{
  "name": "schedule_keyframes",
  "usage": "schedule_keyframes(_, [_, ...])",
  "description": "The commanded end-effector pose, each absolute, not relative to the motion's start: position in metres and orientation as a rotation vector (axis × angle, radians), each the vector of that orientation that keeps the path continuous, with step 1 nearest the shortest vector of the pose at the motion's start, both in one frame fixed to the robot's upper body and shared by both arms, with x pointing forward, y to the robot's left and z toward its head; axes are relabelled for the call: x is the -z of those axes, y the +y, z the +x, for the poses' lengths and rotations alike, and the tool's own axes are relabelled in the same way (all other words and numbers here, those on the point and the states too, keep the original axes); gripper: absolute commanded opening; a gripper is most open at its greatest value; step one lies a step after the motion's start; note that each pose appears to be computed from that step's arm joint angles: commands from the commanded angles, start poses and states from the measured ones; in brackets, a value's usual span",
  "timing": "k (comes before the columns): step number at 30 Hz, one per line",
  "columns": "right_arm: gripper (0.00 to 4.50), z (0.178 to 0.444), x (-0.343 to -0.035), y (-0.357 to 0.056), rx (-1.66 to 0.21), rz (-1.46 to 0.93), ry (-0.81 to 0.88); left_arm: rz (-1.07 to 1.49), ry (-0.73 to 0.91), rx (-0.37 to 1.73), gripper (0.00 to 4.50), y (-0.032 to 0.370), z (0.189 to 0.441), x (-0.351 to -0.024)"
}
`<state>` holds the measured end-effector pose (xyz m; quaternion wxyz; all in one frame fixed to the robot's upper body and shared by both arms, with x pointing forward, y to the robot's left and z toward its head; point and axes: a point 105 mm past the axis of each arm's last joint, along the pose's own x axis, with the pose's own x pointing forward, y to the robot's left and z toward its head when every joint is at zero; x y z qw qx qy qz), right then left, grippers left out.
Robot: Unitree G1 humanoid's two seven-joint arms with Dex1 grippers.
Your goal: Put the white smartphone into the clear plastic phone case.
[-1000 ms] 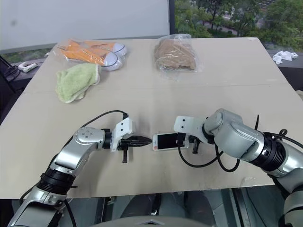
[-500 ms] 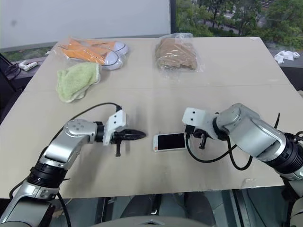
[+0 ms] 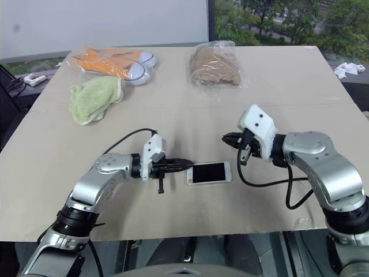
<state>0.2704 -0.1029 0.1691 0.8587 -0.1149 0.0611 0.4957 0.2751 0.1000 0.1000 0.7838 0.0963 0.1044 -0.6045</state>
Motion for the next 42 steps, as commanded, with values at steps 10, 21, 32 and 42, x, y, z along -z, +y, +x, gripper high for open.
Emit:
schedule_keyframes(10, [0.04,0.261,-0.128,-0.090,-1.113,-0.051,0.090,0.279,0.239,1.353,0.00,0.087,0.262,-0.084])
schedule_keyframes(21, [0.04,0.262,-0.095,-0.094,-1.107,-0.136,0.172,0.334,0.268,1.342,0.00,0.088,0.265,-0.079])
schedule_keyframes(32, [0.04,0.277,-0.089,-0.104,-1.012,-0.037,0.161,0.347,0.277,1.340,0.00,0.092,0.263,-0.080])
schedule_keyframes(42, [0.04,0.281,-0.087,-0.111,-0.989,-0.025,0.148,0.338,0.272,1.342,0.00,0.092,0.262,-0.084])
